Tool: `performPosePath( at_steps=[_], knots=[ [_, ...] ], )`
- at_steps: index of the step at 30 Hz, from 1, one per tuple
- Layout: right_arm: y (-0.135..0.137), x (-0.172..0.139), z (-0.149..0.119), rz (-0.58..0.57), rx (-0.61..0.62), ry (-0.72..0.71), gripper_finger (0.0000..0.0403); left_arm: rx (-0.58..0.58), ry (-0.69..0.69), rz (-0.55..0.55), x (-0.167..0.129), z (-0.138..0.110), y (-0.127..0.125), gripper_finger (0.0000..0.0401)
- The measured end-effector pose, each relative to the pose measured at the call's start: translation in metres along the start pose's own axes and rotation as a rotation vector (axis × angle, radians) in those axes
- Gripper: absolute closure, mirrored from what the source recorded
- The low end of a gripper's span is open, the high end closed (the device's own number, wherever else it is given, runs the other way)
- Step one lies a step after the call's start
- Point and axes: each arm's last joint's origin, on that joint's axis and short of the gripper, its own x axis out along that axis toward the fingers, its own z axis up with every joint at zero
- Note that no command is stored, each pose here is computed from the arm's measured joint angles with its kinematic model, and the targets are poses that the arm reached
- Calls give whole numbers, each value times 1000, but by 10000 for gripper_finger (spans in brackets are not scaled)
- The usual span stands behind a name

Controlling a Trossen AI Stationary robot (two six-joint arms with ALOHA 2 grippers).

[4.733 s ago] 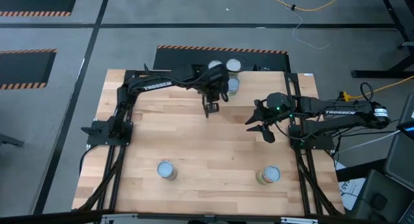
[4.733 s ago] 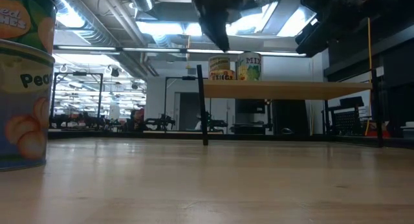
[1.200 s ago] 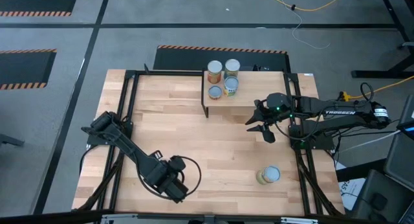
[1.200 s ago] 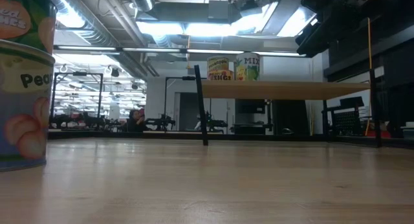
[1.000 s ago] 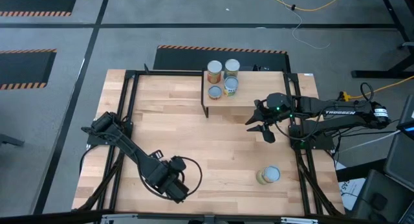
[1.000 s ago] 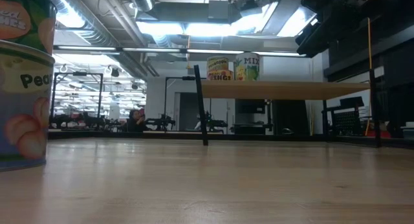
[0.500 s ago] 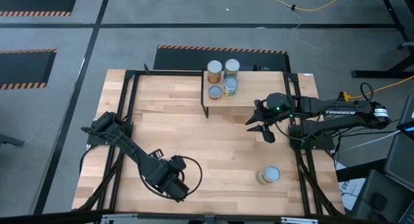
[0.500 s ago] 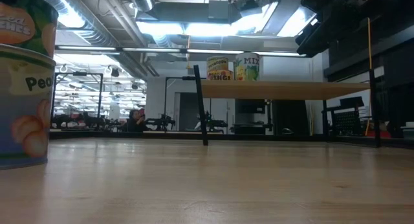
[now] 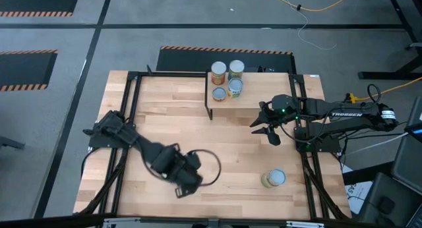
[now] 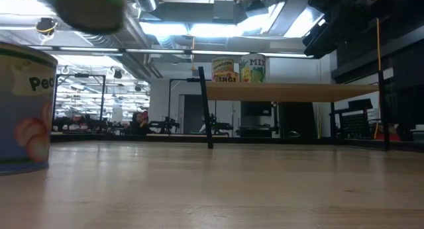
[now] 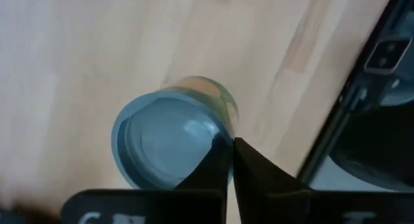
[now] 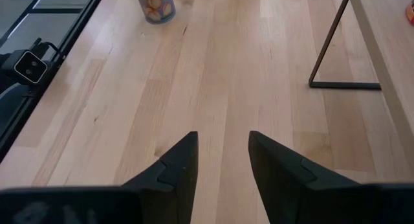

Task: Pick and place cans onto a shelf
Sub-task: Move the green canned sliced peaches to the center of the table

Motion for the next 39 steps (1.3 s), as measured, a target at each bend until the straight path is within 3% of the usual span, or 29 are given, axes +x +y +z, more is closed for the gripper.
performPosePath(
  at_steps=[11,17,28,39],
  knots=[
    [0,0,0,0,0,0,262,300,-112,-3,12,79,55,400],
    [0,0,0,0,0,-1,262,437,-146,24,39,117,77,400],
    [-1,0,13,-4,-46,-130,262,646,-128,89,97,151,87,401],
    [-3,7,14,-5,-66,-124,262,683,-139,94,142,168,84,400]
  ],
)
